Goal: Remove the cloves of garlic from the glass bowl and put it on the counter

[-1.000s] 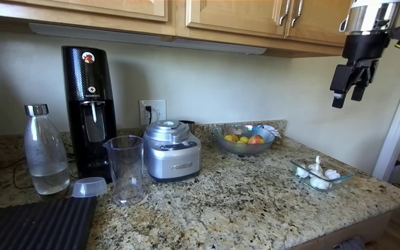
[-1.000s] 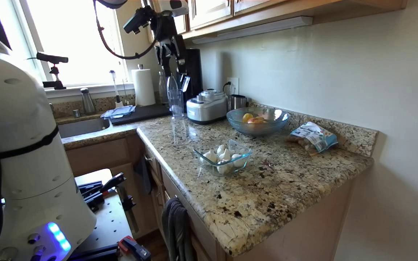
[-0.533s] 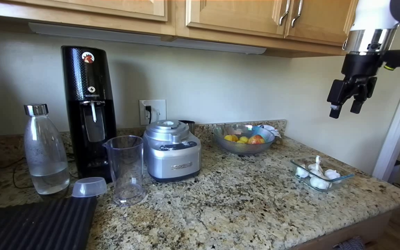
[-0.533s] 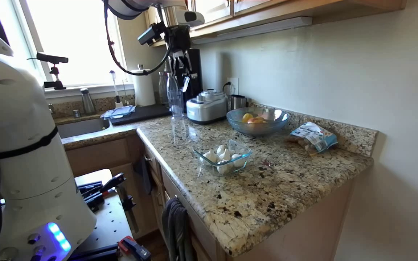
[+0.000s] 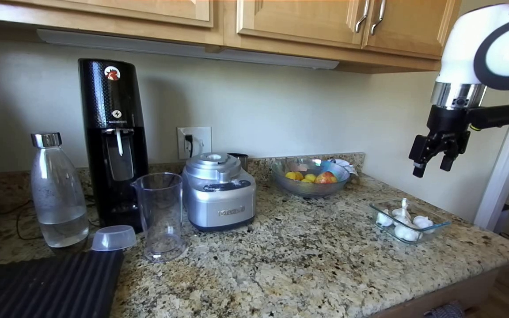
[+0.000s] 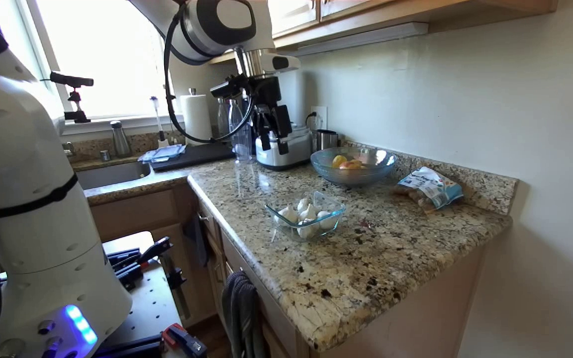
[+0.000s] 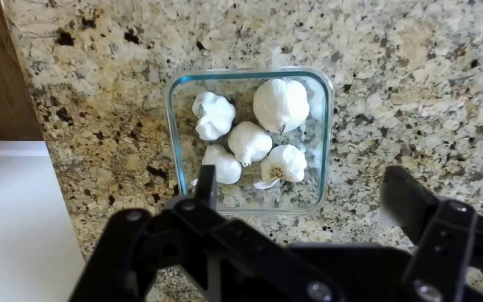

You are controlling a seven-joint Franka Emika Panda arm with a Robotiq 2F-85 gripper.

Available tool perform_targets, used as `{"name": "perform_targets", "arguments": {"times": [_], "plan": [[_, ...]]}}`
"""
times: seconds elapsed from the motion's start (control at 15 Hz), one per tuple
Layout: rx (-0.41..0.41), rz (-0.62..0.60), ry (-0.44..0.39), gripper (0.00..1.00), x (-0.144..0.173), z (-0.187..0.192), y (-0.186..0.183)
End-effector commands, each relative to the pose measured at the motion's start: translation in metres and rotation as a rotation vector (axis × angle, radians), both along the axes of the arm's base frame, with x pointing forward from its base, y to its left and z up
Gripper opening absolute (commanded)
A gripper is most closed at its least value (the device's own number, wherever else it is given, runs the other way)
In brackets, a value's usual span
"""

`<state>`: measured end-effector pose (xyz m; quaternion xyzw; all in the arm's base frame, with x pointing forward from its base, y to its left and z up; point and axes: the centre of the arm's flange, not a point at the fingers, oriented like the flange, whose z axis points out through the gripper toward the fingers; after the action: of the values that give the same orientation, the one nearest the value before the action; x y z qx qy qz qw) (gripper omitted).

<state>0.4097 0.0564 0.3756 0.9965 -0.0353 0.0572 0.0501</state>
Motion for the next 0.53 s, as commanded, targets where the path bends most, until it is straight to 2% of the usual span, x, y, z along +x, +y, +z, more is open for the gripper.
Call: {"name": "perform_targets", "arguments": {"times": [0.0, 0.2, 0.47], "plan": [[-0.027, -0.082, -0.022, 1.00, 0.004, -0.032, -0.011], [-0.028, -0.152, -0.028, 1.00, 0.003, -0.042, -0.015], [-0.021, -0.126, 0.001, 1.00, 0.006, -0.037, -0.012]]}}
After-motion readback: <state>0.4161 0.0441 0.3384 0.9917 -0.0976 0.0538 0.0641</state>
